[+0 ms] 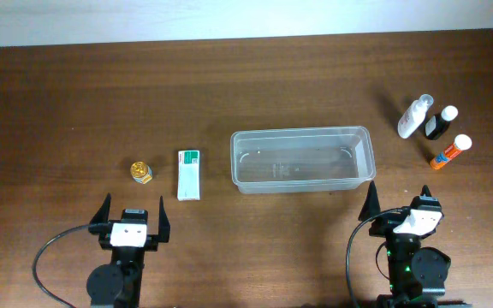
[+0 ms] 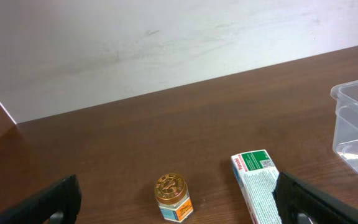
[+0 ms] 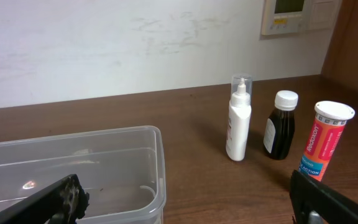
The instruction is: Pack container
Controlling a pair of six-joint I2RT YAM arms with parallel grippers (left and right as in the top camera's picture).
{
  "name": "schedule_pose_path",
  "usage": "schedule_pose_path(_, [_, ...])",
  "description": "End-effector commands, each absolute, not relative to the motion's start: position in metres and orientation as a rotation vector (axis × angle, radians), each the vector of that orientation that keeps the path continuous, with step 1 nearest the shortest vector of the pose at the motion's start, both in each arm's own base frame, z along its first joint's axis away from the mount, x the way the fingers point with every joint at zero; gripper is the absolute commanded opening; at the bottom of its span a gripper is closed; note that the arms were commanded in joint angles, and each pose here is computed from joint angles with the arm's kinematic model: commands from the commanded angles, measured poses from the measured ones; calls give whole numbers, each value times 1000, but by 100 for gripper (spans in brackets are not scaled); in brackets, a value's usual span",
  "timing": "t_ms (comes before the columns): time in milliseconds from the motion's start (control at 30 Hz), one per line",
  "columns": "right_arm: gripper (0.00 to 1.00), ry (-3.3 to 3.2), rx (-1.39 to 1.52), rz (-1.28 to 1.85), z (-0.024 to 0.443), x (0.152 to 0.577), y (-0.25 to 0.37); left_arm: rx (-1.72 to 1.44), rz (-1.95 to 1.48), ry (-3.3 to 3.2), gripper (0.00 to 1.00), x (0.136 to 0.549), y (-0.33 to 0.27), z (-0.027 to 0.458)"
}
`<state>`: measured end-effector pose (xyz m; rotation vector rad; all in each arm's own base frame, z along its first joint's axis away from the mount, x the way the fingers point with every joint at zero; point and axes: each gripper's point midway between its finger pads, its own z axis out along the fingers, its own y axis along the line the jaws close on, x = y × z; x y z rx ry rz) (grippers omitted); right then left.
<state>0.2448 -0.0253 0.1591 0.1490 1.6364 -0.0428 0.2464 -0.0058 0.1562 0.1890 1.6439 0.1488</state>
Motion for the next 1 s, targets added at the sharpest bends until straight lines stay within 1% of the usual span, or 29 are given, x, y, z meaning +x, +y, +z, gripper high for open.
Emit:
schedule_pose_path(0, [98,1643,134,-39,156,245,-23,207,149,1642,99,246,-7,155])
schedule_pose_path(967, [98,1633,156,-64,158,245,-28,207,149,1643,99,246,-7,155])
